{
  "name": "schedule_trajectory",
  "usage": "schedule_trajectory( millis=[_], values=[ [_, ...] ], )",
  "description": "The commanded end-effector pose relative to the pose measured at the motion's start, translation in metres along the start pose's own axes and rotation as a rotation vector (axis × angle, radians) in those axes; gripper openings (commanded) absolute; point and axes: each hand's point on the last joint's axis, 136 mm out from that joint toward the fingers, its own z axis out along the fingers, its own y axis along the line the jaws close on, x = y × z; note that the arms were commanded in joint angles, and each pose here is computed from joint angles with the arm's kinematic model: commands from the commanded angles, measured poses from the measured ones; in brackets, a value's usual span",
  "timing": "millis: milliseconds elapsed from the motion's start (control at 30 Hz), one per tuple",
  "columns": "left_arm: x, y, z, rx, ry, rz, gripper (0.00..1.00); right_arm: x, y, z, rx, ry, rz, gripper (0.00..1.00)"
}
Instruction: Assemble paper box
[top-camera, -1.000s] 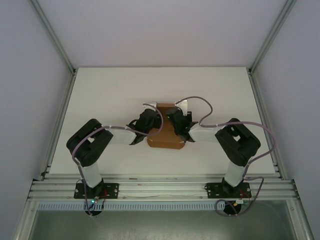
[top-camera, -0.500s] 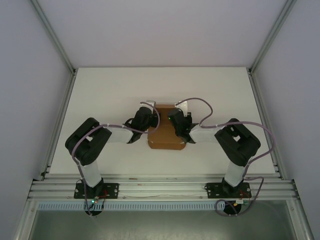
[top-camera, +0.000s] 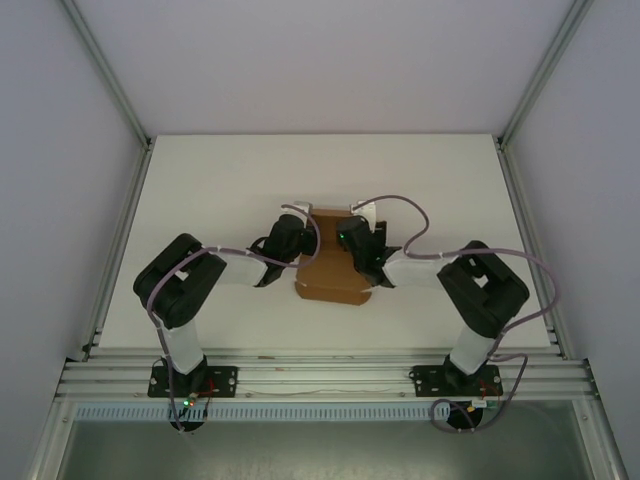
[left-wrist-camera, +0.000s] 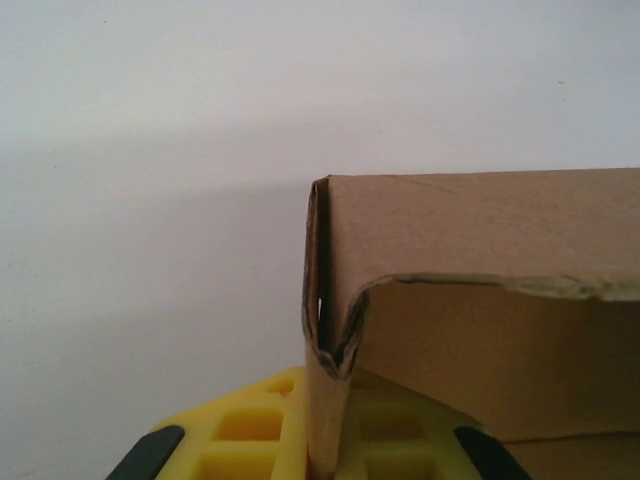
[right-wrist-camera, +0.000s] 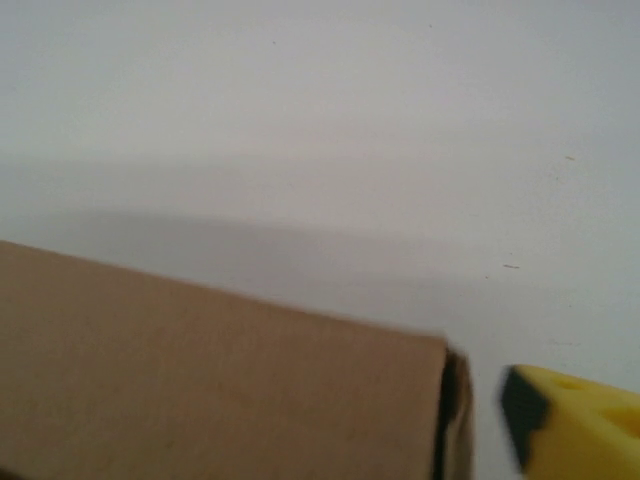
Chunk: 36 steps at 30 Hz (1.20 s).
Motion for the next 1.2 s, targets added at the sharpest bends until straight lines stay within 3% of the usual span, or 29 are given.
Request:
schedule_trajectory(
  millis=[0,167,300,433,533,667,833,1067,1100,1167],
  values=[
    [-0.006,-0.006,0.000,0.023,-0.021,0.023,0.09,-0.012,-0.005,-0.022,-0.032,-0.022,0.064,1.00],
    [-0.011,-0.013,-0.008,0.057,-0.006,0.063,0.09,-0.025,0.002,-0.065,-0.214,-0.025,0.151,1.00],
    [-0.011,-0.023,-0.023,0.111,0.068,0.164,0.09,-0.041,-0.006,-0.105,-0.308,-0.059,0.236,1.00],
    [0.015,-0.037,-0.054,0.234,0.332,0.423,0.09,-0.045,-0.039,-0.136,-0.254,-0.073,0.312,1.00],
    [0.025,-0.028,-0.081,0.213,0.522,0.582,0.05,-0.036,-0.060,-0.149,-0.185,-0.011,0.298,1.00],
    [0.048,-0.028,-0.113,0.322,0.714,0.796,0.02,-0.019,-0.077,-0.158,-0.121,0.069,0.267,1.00],
    [0.050,-0.016,-0.096,0.201,0.848,0.923,0.00,-0.001,-0.092,-0.158,-0.056,0.101,0.261,1.00],
    [0.057,-0.011,-0.043,0.095,0.958,1.090,0.00,0.004,-0.102,-0.156,-0.026,0.101,0.261,1.00],
    [0.056,-0.015,-0.035,0.105,0.966,1.094,0.03,0.005,-0.103,-0.154,-0.021,0.102,0.263,1.00],
    [0.058,-0.024,-0.025,0.153,0.986,1.110,0.20,0.006,-0.105,-0.152,-0.013,0.106,0.267,1.00]
  ],
)
